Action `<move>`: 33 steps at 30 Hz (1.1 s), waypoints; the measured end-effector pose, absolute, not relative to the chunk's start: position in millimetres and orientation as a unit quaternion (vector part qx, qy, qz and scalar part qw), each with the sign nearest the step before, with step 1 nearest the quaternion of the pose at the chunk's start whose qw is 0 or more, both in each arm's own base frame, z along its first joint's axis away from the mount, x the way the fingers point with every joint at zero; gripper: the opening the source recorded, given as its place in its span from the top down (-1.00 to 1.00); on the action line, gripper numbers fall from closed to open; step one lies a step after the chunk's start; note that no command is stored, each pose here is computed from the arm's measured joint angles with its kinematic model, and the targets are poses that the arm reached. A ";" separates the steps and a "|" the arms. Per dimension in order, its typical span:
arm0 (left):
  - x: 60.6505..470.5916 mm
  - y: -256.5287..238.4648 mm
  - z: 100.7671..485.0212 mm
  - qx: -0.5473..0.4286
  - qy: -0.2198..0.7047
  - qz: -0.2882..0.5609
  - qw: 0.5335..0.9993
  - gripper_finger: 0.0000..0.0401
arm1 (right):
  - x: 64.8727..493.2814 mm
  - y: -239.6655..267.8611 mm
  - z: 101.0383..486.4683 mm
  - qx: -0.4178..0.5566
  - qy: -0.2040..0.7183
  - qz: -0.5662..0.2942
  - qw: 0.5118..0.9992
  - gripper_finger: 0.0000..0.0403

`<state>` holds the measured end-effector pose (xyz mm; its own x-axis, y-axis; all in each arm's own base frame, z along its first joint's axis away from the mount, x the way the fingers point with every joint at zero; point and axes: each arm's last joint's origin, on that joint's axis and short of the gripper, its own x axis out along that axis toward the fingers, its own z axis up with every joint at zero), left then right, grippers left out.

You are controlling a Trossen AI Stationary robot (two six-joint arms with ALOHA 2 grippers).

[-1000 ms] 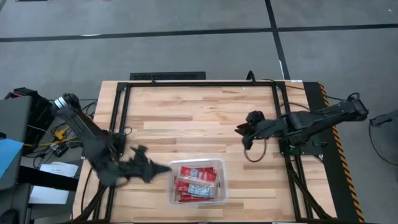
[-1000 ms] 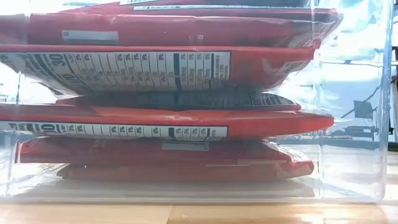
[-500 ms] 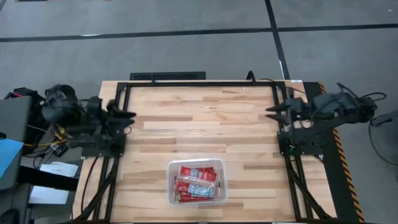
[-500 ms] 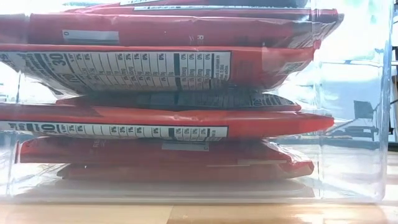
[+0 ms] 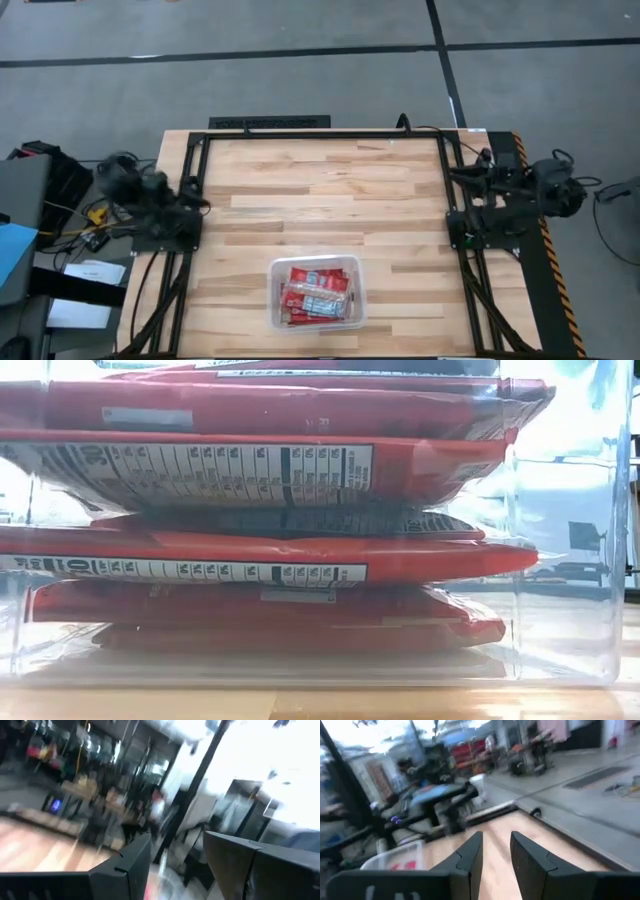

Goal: Sort popcorn bags into baskets
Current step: Return to Home Position

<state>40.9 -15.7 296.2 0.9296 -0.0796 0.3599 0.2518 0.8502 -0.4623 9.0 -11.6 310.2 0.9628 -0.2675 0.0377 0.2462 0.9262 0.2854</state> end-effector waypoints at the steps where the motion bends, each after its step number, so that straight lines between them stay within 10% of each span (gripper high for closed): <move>1: 45.4 -20.3 287.1 -0.249 -0.154 -0.093 0.952 0.15 | 18.5 -10.0 309.6 0.145 -0.049 -0.135 0.979 0.38; 15: 68.7 -54.6 213.8 -0.256 -0.181 -0.262 0.912 0.15 | 95.4 10.5 173.7 0.217 -0.051 -0.051 0.974 0.39; 33: 77.8 -61.0 169.5 -0.237 0.039 -0.207 0.948 0.15 | 100.4 12.2 167.9 0.133 -0.012 -0.047 0.990 0.40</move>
<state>77.8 -61.0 169.5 0.9113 -0.4109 0.0250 0.3744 0.8018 -0.4658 100.4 12.2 167.9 0.9953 -0.0960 0.0118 0.0895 0.9604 0.2639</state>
